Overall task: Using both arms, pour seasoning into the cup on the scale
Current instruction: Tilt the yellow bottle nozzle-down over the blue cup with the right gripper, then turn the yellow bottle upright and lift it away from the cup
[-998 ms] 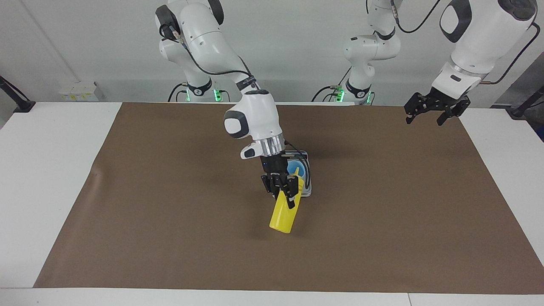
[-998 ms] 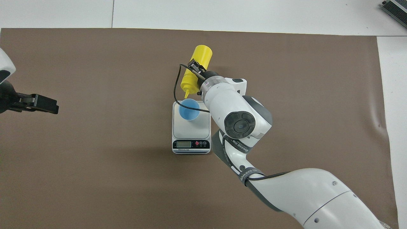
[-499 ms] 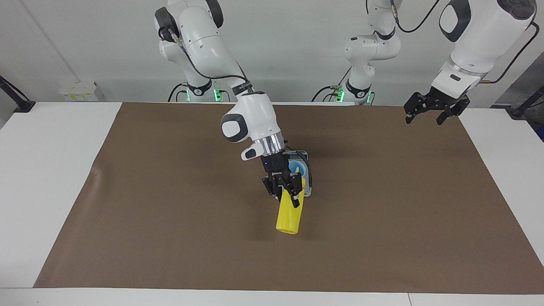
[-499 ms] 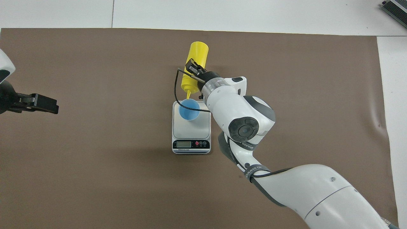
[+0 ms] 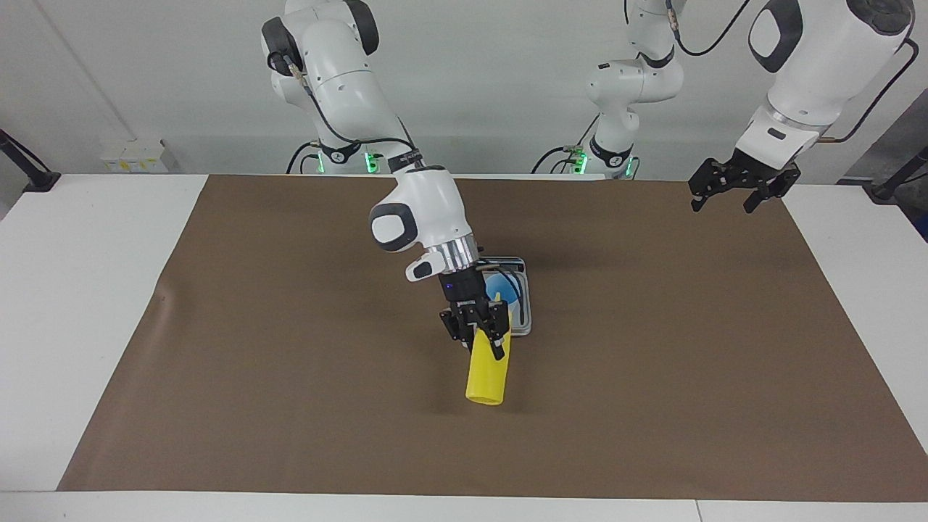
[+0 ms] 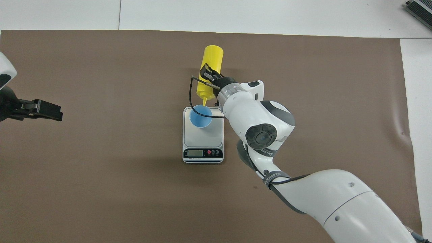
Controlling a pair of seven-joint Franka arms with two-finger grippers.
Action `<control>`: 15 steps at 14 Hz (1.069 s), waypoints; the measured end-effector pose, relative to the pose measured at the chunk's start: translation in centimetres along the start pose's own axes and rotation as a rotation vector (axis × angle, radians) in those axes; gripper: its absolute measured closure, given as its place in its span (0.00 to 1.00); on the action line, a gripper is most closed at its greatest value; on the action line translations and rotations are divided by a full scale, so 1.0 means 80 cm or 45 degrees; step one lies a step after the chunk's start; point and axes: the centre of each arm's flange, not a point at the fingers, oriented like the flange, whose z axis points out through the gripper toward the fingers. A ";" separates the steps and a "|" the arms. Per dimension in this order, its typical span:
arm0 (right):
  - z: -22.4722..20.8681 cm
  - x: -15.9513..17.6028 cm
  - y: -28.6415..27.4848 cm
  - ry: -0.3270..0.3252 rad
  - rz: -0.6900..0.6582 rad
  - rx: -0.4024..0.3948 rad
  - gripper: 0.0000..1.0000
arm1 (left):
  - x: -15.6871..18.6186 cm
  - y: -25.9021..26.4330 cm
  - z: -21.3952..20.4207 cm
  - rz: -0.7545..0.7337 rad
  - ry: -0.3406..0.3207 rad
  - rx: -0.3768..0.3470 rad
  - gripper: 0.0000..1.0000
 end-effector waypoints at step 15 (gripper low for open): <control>-0.004 -0.003 -0.013 -0.005 0.049 0.021 0.48 | -0.007 -0.008 -0.009 -0.027 0.008 0.013 0.00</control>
